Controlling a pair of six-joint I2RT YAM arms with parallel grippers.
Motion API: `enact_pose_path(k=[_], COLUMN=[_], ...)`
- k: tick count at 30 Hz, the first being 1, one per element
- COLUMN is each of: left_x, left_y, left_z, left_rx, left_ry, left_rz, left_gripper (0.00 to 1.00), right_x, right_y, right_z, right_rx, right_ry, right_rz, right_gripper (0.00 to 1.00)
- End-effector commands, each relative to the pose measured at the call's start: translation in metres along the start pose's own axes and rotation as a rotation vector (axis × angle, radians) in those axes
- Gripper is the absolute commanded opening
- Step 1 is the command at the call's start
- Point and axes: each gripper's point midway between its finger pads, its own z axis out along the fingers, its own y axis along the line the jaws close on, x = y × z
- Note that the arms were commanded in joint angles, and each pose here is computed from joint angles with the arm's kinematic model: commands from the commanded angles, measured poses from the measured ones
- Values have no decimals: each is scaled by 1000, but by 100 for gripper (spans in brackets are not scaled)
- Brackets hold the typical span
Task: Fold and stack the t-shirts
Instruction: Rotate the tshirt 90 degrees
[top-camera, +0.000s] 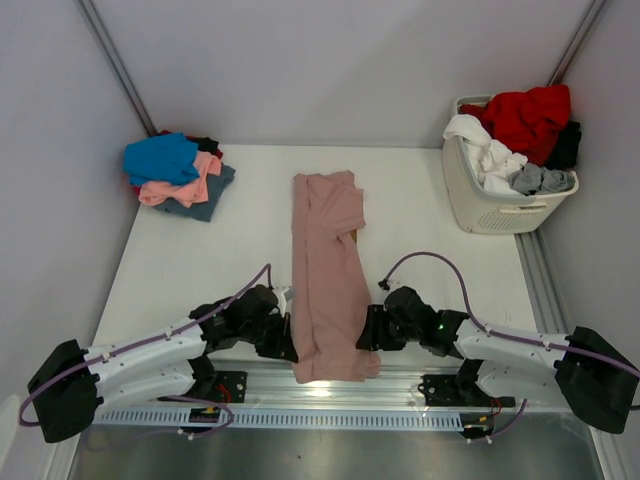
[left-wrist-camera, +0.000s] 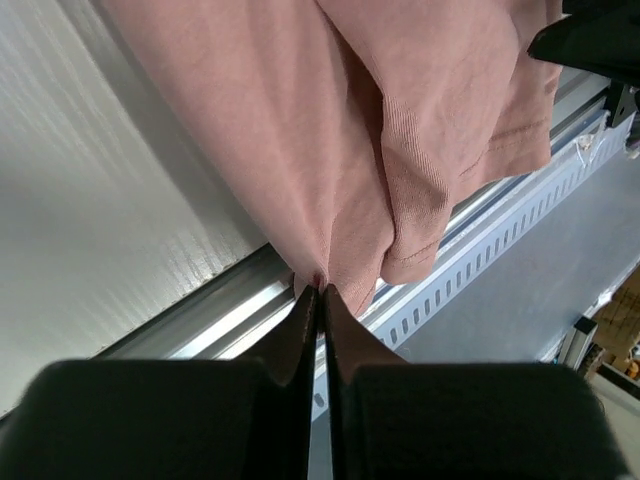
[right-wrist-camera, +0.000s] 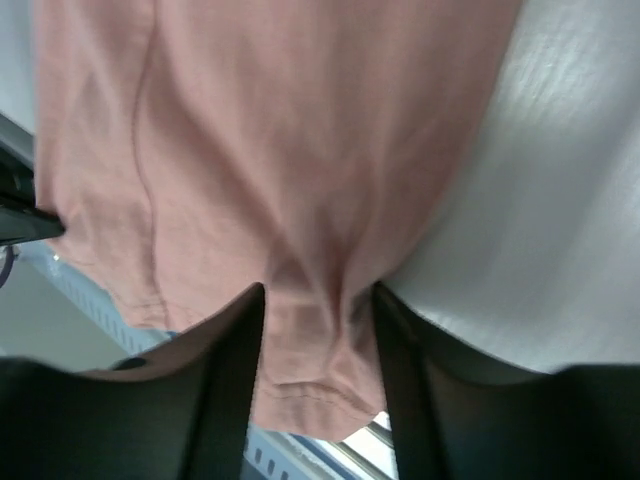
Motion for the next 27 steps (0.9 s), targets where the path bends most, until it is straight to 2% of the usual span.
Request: enact_pose_path(k=[1, 2, 5, 8, 13, 19, 23, 27], left_x=[7, 8, 11, 16, 27, 40, 30, -27], left_y=[-9, -10, -14, -17, -10, -1, 0, -23], left_z=[-1, -1, -4, -9, -14, -7, -7, -28], left_rx=[33, 31, 50, 65, 55, 39, -13, -89], left_ry=[36, 42, 51, 64, 79, 122, 100, -83], left_rz=[-16, -15, -8, -3, -20, -51, -5, 70], left_gripper=[11, 23, 47, 58, 66, 67, 67, 70], right_x=[10, 10, 11, 15, 27, 43, 36, -3], right_y=[-17, -16, -18, -25, -34, -46, -45, -34], right_z=[0, -2, -7, -14, -27, -30, -28, -32], right_rx=[91, 91, 105, 144, 152, 151, 153, 201], right_ry=[13, 7, 7, 25, 37, 62, 33, -75], right_rz=[-15, -18, -30, -42, -22, 19, 2, -105], right_gripper=[55, 56, 58, 59, 59, 58, 56, 57])
